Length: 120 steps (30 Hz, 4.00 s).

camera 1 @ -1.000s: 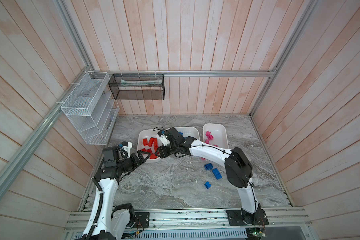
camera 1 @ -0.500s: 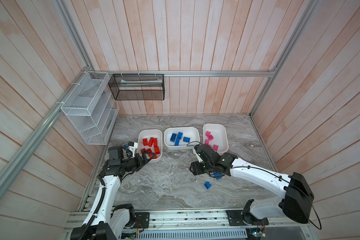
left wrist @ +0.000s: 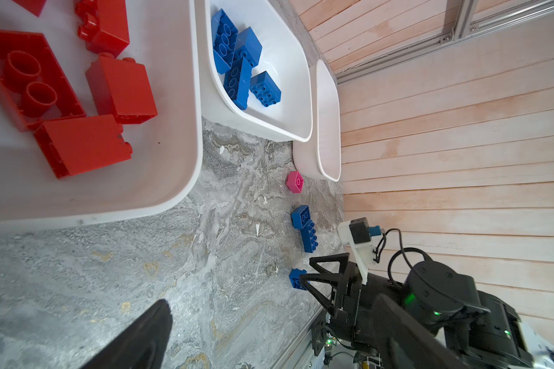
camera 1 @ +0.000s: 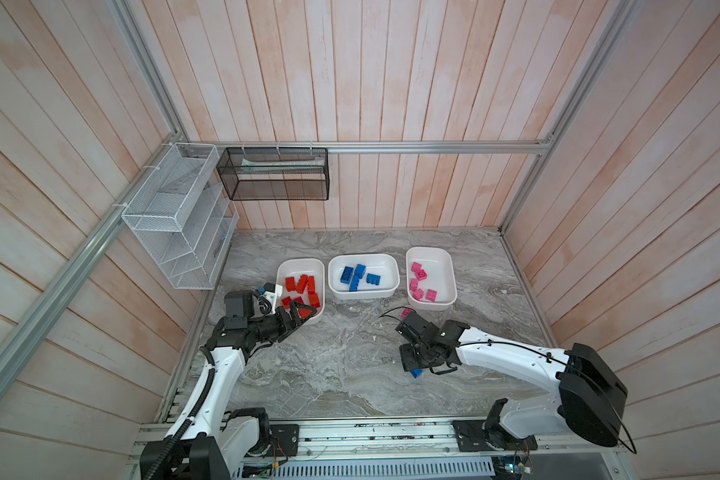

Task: Sort the legos into containers by color
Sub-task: 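Return the right gripper to the pile and grasp a blue 2x2 brick, then carry the blue brick with the right gripper into the middle bin, release, then return the right gripper to the pile and grasp the pink 2x2 brick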

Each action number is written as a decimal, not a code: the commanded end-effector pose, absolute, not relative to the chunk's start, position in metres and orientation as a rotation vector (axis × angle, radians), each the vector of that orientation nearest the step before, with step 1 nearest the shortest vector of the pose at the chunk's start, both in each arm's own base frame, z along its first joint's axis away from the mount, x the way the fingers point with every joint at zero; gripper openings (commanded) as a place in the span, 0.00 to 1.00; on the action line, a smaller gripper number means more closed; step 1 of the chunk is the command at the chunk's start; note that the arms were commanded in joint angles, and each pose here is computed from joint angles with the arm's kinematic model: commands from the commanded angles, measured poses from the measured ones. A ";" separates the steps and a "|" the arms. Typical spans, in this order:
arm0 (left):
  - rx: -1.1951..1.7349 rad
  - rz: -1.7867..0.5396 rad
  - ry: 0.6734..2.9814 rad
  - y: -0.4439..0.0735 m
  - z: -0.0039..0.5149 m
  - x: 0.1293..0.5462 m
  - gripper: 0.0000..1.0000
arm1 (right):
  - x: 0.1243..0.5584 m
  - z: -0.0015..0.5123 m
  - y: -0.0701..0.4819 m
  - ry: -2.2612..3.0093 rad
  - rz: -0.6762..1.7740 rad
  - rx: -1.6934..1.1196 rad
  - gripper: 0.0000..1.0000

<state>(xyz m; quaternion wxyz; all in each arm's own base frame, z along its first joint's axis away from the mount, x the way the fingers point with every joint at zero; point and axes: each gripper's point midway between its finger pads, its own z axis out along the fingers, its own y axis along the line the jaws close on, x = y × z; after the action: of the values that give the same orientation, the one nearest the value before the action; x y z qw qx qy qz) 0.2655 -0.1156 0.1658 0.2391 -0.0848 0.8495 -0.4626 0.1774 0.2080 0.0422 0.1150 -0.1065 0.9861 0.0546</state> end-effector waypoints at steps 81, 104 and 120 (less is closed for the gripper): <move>-0.140 -1.274 2.291 -0.120 0.180 0.270 0.99 | 0.304 0.114 0.210 2.623 0.305 -0.162 0.63; -0.115 -1.206 2.326 -0.116 0.176 0.264 0.99 | 0.348 0.041 0.217 2.607 0.050 0.237 0.55; -0.115 -1.213 2.327 -0.117 0.176 0.263 0.99 | 0.355 0.034 0.217 2.597 -0.039 0.141 0.24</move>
<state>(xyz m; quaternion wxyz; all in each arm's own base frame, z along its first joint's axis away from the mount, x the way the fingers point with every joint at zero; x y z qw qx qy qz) 0.2637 -0.1163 0.1724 0.2464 -0.0551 0.8567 -0.4499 0.3510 0.2160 0.0269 0.2541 0.0649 0.9650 -0.0001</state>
